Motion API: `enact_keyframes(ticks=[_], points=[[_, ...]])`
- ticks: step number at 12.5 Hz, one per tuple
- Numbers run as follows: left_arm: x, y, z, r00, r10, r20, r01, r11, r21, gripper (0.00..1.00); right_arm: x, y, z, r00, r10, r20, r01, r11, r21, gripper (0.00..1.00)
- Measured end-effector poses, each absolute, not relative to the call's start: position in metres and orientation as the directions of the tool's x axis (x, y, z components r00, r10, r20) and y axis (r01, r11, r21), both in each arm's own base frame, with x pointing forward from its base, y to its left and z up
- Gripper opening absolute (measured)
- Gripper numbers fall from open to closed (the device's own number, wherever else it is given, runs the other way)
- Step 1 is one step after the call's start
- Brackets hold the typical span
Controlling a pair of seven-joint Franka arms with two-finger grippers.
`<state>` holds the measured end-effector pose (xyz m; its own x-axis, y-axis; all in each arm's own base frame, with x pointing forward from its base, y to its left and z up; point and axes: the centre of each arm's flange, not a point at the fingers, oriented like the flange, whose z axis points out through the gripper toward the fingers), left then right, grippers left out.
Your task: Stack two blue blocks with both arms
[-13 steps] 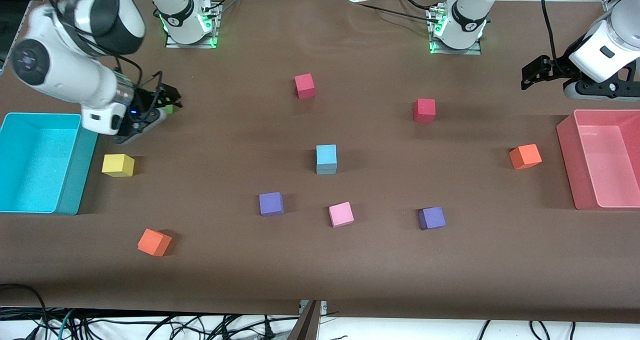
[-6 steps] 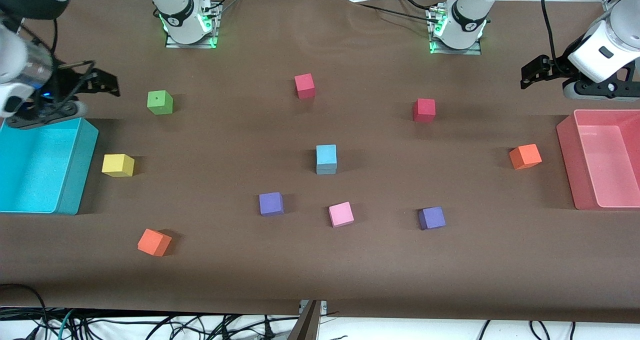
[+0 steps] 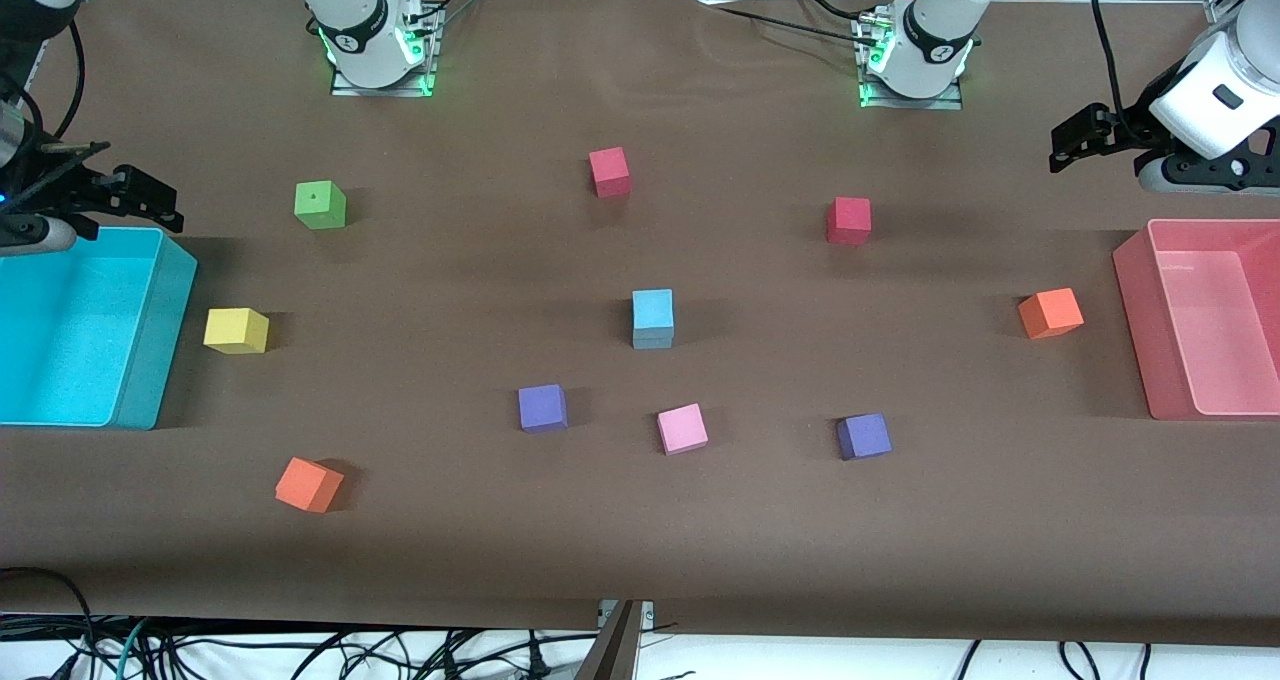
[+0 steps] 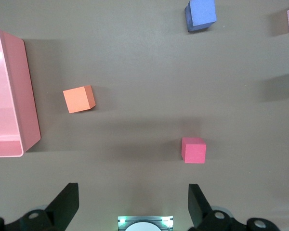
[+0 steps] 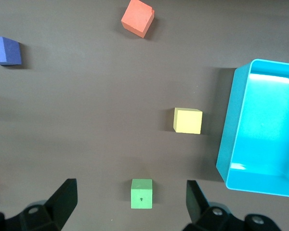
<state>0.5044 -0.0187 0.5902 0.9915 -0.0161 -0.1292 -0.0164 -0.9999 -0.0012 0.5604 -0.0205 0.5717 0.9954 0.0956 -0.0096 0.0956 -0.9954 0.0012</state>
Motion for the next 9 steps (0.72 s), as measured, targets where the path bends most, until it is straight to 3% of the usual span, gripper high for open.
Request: enact_keyframes(ticks=[9], points=[[0.5061,-0.0226,0.5895,0.991,-0.023,-0.129,-0.024,-1.0,-0.002,1.0,0.5557,-0.0136,0.5675,1.0,0.001,-0.014,0.002,-1.0,0.002,1.0]])
